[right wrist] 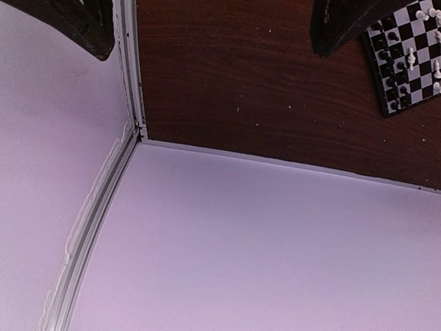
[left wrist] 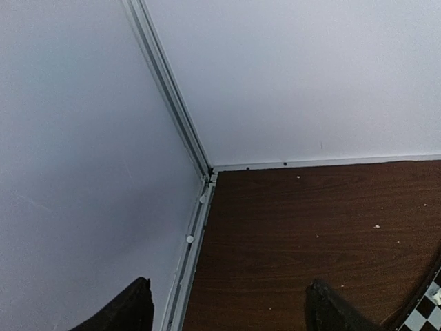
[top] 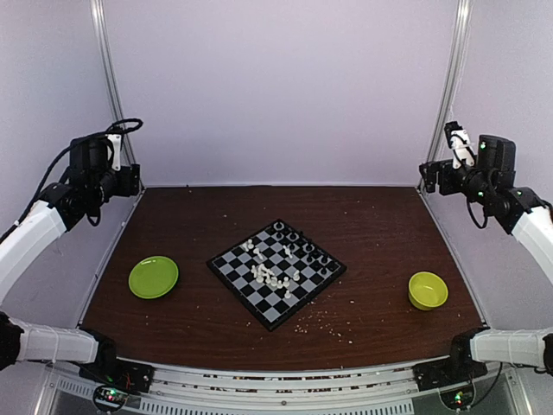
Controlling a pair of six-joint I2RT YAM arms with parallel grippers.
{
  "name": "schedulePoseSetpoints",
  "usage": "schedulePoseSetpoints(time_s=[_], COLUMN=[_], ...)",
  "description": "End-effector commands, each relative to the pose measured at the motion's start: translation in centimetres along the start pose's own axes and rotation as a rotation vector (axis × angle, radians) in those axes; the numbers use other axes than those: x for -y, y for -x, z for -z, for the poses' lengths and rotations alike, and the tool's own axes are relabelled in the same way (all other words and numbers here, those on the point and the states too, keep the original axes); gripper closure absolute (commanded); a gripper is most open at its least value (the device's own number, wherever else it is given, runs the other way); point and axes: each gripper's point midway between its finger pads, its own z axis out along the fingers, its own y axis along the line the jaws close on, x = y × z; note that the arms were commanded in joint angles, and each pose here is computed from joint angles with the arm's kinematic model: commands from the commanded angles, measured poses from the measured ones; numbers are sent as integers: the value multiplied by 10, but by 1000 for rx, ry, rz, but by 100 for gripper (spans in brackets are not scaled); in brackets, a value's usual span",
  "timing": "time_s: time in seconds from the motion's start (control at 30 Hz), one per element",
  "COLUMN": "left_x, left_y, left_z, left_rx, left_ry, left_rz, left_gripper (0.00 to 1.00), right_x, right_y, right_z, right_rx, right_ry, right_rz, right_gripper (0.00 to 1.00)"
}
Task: Set up the chess pieces on the board
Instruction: Move the chessboard to the center of the board.
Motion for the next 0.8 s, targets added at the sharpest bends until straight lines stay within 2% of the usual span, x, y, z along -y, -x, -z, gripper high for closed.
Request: schedulePoseSetpoints(time_s=[0.0,0.13,0.3,0.47,0.57,0.77], left_x=[-1,7,47,96,127,182], left_y=[-6,-22,-32,-47,-65,-130], left_z=[-8,-8,9,39,58,84], left_rx=[29,-9,-60,-110,-168,-367], left_ry=[-101,-171,-355,-536,-629,-754], left_rz=[97,94,107,118,113,118], left_gripper=[29,41,54,63,67,74], right_x=[11,4,-12,-40,-70,-129], right_y=[-15,-45,-69,-79,-92,-129], right_z=[-3,-8,-15,-26,-37,-64], right_rx=[27,-11,-86,-160,-239,-426], right_ry=[-3,82,197,308,407,581], right_rz=[-46,-30,-15,34,72,104], right_gripper=[1,1,6,16,28,44])
